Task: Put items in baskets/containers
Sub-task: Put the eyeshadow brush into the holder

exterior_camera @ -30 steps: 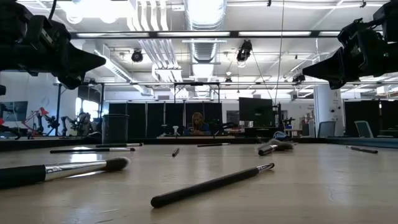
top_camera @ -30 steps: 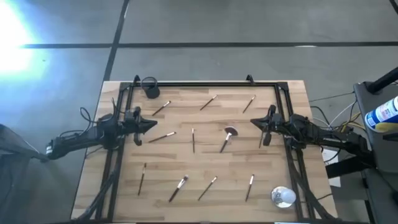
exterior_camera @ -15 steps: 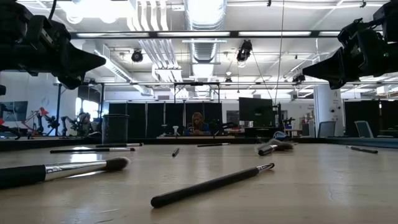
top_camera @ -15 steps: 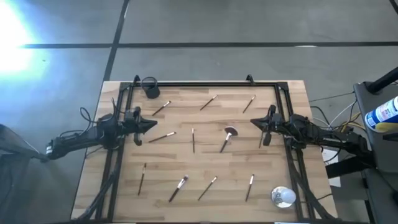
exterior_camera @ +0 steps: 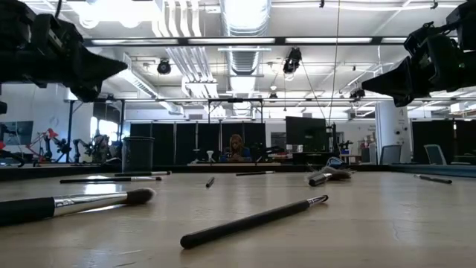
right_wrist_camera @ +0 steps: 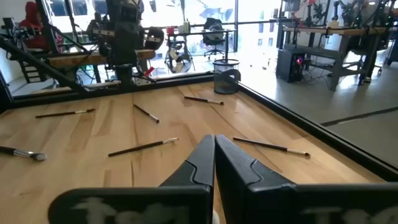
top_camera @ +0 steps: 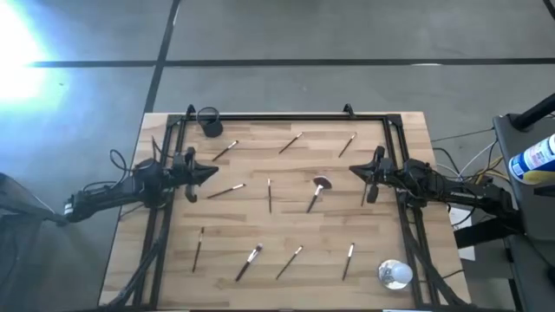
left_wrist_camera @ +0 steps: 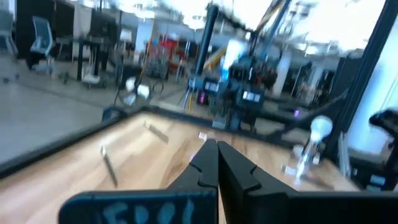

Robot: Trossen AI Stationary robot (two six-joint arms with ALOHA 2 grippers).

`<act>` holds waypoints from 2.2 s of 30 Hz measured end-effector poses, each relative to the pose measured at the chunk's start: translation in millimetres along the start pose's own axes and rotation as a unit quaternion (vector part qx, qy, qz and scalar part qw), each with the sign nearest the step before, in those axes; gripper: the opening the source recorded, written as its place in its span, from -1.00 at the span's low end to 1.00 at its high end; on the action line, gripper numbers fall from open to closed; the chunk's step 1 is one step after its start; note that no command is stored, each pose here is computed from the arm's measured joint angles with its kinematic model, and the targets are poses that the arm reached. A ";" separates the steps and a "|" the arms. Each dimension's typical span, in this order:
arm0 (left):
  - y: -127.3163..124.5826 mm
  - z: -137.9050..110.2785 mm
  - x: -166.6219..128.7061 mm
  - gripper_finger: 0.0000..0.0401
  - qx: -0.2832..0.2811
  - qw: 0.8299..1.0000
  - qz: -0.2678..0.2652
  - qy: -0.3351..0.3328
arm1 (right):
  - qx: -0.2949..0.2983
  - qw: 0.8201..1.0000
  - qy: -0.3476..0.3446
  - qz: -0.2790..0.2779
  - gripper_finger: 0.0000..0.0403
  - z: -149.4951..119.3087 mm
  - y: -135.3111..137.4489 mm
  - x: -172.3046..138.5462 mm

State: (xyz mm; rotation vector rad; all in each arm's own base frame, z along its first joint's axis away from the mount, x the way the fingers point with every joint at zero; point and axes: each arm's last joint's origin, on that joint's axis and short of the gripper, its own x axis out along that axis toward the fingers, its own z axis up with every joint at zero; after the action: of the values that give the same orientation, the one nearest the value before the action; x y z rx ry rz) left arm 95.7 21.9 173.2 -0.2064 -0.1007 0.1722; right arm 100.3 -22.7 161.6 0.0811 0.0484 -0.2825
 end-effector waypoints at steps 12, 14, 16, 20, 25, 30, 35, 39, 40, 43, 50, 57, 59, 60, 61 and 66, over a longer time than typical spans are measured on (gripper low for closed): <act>-1.8 8.4 -0.4 -1.00 0.001 0.999 -0.008 -0.044 | 0.000 1.000 0.000 0.000 -0.96 0.0 0.0 0.0; -2.4 11.7 -0.5 -1.00 0.004 0.998 -0.009 -0.061 | 0.000 1.000 0.000 0.000 -0.96 0.0 0.0 0.0; -2.7 13.2 -0.7 -1.00 0.002 0.998 -0.011 -0.069 | 0.000 1.000 0.000 0.000 -0.96 0.0 0.0 0.0; 0.1 14.3 -1.0 -1.00 -0.007 0.996 0.039 -0.083 | 0.000 1.000 0.000 0.000 -0.96 0.0 0.0 0.0; 1.7 18.0 -1.0 -1.00 -0.049 0.990 0.069 -0.110 | 0.000 1.000 0.000 0.000 -0.96 0.0 0.0 0.0; 4.7 15.4 3.0 -1.00 -0.061 0.988 0.107 -0.093 | 0.000 1.000 0.000 0.000 -0.96 0.0 0.0 0.0; 5.0 30.8 9.9 -1.00 -0.028 0.979 0.157 -0.130 | 0.000 1.000 0.000 0.000 -0.96 0.0 0.0 0.0; 3.3 46.8 25.4 -1.00 -0.032 0.981 0.173 -0.082 | 0.000 1.000 0.000 0.000 -0.96 0.0 -0.1 0.0; 2.8 51.5 30.7 -1.00 -0.033 0.981 0.178 -0.064 | 0.000 1.000 0.000 0.000 -0.96 0.0 -0.1 0.0; 2.1 61.2 49.8 -1.00 -0.034 0.980 0.198 0.006 | 0.000 1.000 0.000 0.000 -0.96 0.0 0.0 0.0; 11.8 69.1 98.5 -1.00 -0.054 0.940 0.271 0.198 | 0.000 1.000 0.000 0.000 -0.96 0.0 0.0 0.0; 37.7 71.7 139.4 -1.00 -0.081 0.903 0.280 0.316 | 0.000 1.000 -0.001 -0.001 -0.96 0.2 -0.1 -0.1; 49.3 73.0 148.4 -1.00 -0.087 0.897 0.280 0.332 | 0.000 1.000 0.000 -0.001 -0.96 0.1 -0.1 0.0; 55.7 75.3 151.1 -1.00 -0.091 0.895 0.282 0.334 | 0.000 1.000 0.000 -0.001 -0.96 0.2 -0.1 -0.1; 63.5 77.0 153.4 -1.00 -0.094 0.891 0.286 0.339 | 0.000 1.000 -0.001 -0.001 -0.96 0.2 -0.1 -0.1; 100.7 66.7 157.5 -1.00 -0.116 0.851 0.326 0.396 | 0.000 1.000 -0.001 -0.001 -0.96 0.2 -0.1 -0.1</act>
State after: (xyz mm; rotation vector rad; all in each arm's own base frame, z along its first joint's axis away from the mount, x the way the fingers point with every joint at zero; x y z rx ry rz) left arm 226.3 160.5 229.6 -0.5384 0.7928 0.7430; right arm 100.2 -22.8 161.8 0.0810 0.0474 -0.2836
